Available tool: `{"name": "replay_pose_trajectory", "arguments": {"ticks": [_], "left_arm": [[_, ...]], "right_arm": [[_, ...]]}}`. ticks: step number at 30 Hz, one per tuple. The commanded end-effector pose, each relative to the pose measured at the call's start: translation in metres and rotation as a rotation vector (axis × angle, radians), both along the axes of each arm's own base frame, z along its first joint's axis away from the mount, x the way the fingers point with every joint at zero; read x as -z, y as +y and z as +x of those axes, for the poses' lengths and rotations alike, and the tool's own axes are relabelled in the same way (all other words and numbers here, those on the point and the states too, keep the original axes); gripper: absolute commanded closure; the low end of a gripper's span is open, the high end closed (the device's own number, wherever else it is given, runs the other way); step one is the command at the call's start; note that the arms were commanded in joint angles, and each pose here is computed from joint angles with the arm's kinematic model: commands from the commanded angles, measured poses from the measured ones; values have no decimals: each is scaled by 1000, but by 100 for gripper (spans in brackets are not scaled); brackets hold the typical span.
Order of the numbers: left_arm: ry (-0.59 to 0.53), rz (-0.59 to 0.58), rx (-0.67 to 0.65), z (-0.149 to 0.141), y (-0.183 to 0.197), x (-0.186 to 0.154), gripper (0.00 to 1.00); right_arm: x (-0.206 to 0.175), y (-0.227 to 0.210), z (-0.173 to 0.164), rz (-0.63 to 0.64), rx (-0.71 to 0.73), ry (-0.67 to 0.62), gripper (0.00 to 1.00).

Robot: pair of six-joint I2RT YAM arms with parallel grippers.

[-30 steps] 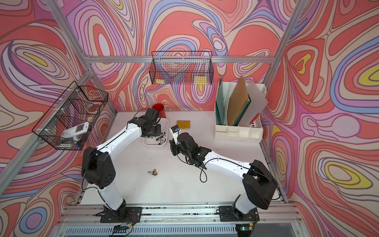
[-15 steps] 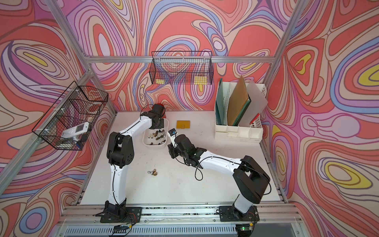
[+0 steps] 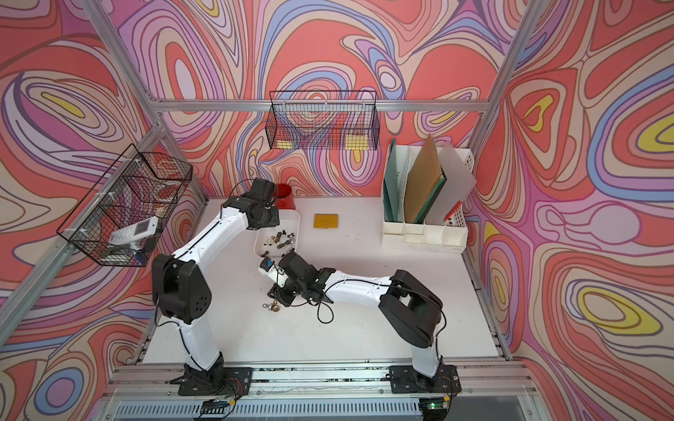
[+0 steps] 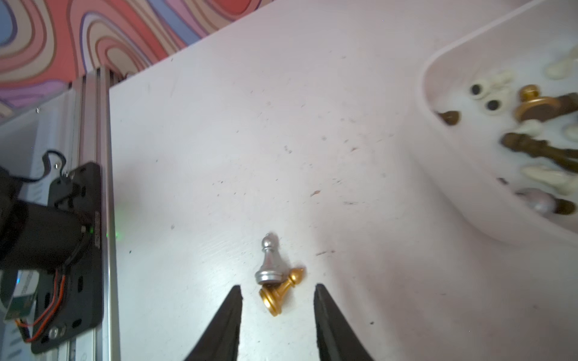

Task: Put the chess pieces into the storage box
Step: Pick up the chess piece at the center of the board.

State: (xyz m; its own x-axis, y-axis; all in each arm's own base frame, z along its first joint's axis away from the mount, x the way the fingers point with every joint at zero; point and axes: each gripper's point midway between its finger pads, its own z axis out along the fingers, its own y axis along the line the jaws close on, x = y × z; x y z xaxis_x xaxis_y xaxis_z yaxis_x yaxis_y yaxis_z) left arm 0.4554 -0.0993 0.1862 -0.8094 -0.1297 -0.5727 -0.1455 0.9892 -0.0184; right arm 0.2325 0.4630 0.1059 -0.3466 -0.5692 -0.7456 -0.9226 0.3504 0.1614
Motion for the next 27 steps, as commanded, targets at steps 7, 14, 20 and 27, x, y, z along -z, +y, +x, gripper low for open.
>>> {"name": "replay_pose_trajectory", "arguments": {"ticks": [7,14,20,27], "left_arm": [[257,-287,-44,-135,-9,65,66],[356,-423,-91,-185,-17,108,65],[415,-451,-116,-208,-19,134,65],[443,-450,-168,-219,-14,156,64]], "right_arm": [[44,-9,-8,-76,-7,19,55],[68,-12,-14,-109,-15,23,54],[81,-12,-7,-129,17,10,54],[85,-18,8,-146,96,-43,54]]}}
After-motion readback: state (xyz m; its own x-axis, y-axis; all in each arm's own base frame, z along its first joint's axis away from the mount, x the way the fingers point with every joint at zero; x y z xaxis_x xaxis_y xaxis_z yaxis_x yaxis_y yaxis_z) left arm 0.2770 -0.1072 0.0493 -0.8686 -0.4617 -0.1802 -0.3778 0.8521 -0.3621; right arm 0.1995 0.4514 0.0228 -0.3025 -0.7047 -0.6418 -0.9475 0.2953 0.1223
